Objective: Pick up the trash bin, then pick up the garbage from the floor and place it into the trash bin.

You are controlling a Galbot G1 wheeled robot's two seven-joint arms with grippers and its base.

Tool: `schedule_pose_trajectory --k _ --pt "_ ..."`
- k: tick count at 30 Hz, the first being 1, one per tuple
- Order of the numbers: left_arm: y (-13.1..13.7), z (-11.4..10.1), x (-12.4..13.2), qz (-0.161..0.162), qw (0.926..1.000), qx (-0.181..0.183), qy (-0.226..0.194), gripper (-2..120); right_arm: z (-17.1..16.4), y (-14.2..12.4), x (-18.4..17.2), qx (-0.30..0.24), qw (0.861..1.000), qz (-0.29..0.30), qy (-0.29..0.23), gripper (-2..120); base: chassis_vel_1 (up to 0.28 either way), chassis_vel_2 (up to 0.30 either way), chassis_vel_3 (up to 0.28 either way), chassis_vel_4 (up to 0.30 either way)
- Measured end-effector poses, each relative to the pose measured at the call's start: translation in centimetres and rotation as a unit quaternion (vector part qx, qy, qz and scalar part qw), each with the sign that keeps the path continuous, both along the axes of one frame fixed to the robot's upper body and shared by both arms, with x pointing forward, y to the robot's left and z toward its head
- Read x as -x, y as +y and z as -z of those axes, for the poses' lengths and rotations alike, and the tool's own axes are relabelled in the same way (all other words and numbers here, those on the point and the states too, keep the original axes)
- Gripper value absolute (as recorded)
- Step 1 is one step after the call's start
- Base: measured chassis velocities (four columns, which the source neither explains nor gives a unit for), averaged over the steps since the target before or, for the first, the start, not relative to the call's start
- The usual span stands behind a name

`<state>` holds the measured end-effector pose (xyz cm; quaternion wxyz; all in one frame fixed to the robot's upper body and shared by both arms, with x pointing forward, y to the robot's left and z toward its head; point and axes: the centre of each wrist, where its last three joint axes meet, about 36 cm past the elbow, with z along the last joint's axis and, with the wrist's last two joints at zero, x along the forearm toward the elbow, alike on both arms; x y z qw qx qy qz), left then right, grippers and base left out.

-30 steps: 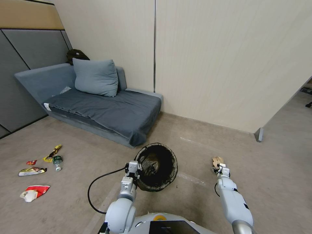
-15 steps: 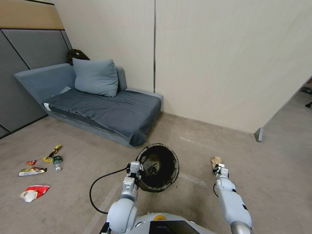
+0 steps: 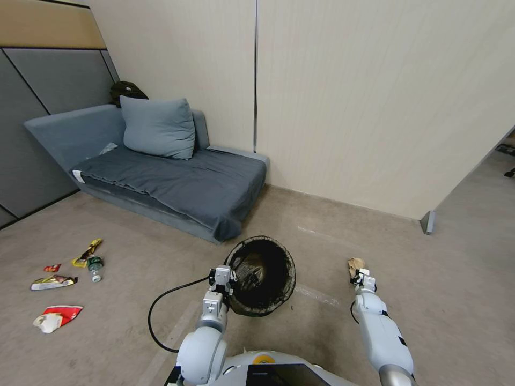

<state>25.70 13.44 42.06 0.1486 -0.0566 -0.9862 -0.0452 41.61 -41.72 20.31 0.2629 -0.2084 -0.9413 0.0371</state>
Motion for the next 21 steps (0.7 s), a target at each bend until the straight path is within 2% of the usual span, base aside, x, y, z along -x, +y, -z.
schedule_pose_trajectory --k 2,3,7,9,11,12,14,15,16,18,19,20,21 --pt "0.0 0.1 -0.1 0.0 1.0 0.0 0.001 1 -1.3 0.5 0.0 0.004 1.0 -0.007 -0.023 0 0.0 0.0 0.0 0.0" --pt "-0.1 0.3 -0.2 0.001 1.0 -0.001 0.002 1 -3.5 1.4 -0.2 0.008 0.998 -0.018 -0.059 0 0.0 0.0 0.0 0.0" --pt "-0.1 0.4 -0.2 0.001 1.0 -0.001 0.004 1 -5.8 2.5 0.0 0.011 0.995 -0.034 -0.097 0 0.0 0.0 0.0 0.0" --pt "-0.1 0.6 -0.3 0.001 1.0 0.0 0.005 1 -8.0 4.0 0.7 0.014 0.989 -0.056 -0.137 0 0.0 0.0 0.0 0.0" --pt "-0.1 0.9 -0.3 0.002 1.0 0.002 0.009 1 -10.9 6.3 2.7 0.023 0.975 -0.099 -0.195 0 0.0 0.0 0.0 0.0" --pt "-0.1 0.9 -0.3 0.002 1.0 0.002 0.009 1 -10.9 6.3 2.7 0.023 0.975 -0.099 -0.195 0 0.0 0.0 0.0 0.0" --pt "0.0 1.0 -0.3 0.003 0.9999 0.002 0.011 1 -14.0 8.0 4.0 0.025 0.96 -0.134 -0.243 0 0.0 0.0 0.0 0.0" --pt "0.0 1.1 -0.4 0.002 0.9999 0.002 0.012 1 -15.8 9.3 5.1 0.027 0.948 -0.159 -0.272 0 0.0 0.0 0.0 0.0" --pt "0.0 1.1 -0.4 0.002 0.9999 0.002 0.012 1 -15.8 9.3 5.1 0.027 0.948 -0.159 -0.272 0 0.0 0.0 0.0 0.0" --pt "0.1 1.2 -0.4 0.001 0.9999 0.003 0.014 1 -17.6 10.9 6.4 0.03 0.933 -0.188 -0.304 0 0.0 0.0 0.0 0.0" --pt "0.1 1.2 -0.4 0.001 0.9999 0.003 0.014 1 -18.2 11.4 6.8 0.031 0.928 -0.198 -0.315 0 0.0 0.0 0.0 0.0" --pt "0.1 1.2 -0.4 0.001 0.9999 0.003 0.014 1 -18.2 11.4 6.8 0.031 0.928 -0.198 -0.315 0 0.0 0.0 0.0 0.0" --pt "0.1 1.2 -0.5 0.001 0.9999 0.003 0.014 1 -19.1 12.3 7.5 0.031 0.92 -0.215 -0.327 0 0.0 0.0 0.0 0.0"
